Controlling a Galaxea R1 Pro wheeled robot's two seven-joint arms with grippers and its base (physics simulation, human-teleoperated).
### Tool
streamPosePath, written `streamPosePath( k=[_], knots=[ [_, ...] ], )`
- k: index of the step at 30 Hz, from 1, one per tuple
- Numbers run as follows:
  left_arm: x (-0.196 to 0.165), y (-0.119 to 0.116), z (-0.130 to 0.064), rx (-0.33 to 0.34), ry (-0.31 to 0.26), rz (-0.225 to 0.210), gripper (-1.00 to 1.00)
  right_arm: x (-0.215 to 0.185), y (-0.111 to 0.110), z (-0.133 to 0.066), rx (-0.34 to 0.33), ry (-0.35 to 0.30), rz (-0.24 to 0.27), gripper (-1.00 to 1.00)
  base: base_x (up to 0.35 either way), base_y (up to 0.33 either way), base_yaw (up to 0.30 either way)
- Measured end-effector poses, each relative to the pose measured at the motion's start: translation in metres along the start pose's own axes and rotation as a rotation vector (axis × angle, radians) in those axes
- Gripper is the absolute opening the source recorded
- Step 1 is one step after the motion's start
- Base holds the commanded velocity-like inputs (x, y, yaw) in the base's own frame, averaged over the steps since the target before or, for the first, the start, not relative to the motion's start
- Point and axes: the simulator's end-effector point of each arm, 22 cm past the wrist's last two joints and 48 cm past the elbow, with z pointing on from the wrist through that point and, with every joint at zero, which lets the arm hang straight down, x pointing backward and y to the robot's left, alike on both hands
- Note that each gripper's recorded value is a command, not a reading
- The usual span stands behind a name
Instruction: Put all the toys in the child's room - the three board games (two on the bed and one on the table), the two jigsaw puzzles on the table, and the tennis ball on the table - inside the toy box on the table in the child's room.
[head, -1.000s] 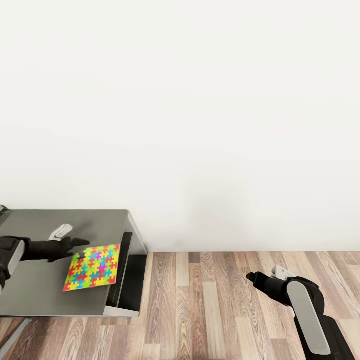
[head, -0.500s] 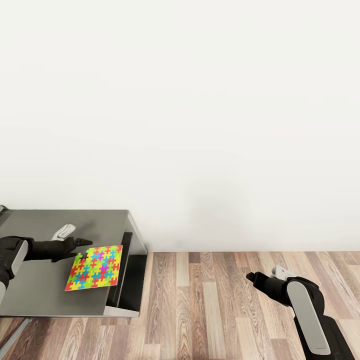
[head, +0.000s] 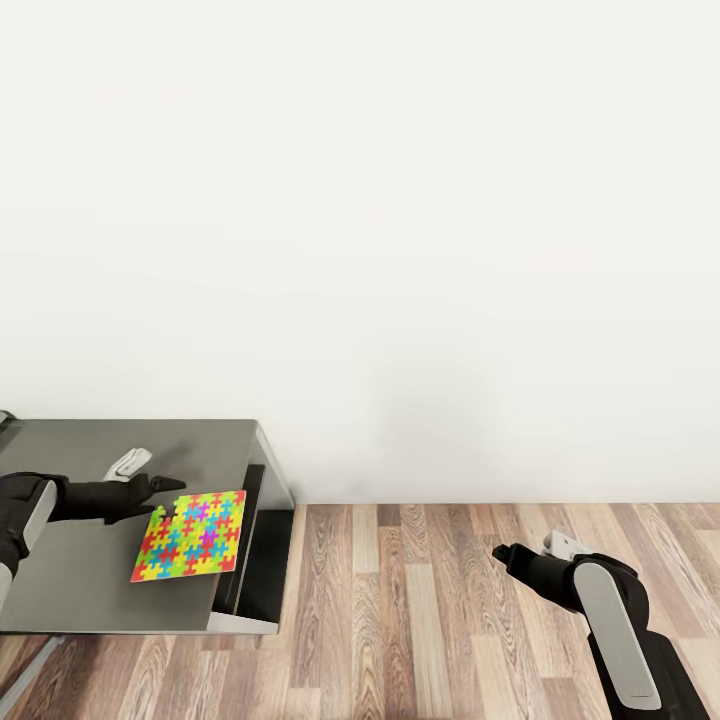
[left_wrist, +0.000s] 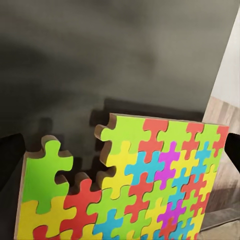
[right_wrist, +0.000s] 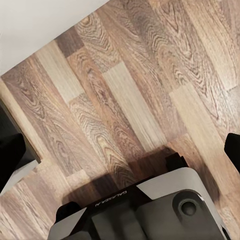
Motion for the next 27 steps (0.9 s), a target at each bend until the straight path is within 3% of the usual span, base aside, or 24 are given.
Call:
streamPosePath(
  k=[16, 23, 27],
  knots=[
    [-0.006, 0.007, -0.009, -0.010, -0.018, -0.001, 1.00, 0.001, 0.001, 0.000, -0.001, 0.001, 0.000, 1.00, 0.000, 0.000, 0.000],
    [-0.027, 0.032, -0.044, -0.041, -0.083, -0.022, 1.00, 0.002, 0.003, 0.000, -0.004, 0.003, -0.007, 1.00, 0.000, 0.000, 0.000],
    [-0.042, 0.034, -0.063, -0.001, -0.143, -0.057, 1.00, 0.004, 0.011, 0.001, -0.010, 0.002, -0.028, 1.00, 0.000, 0.000, 0.000]
  ],
)
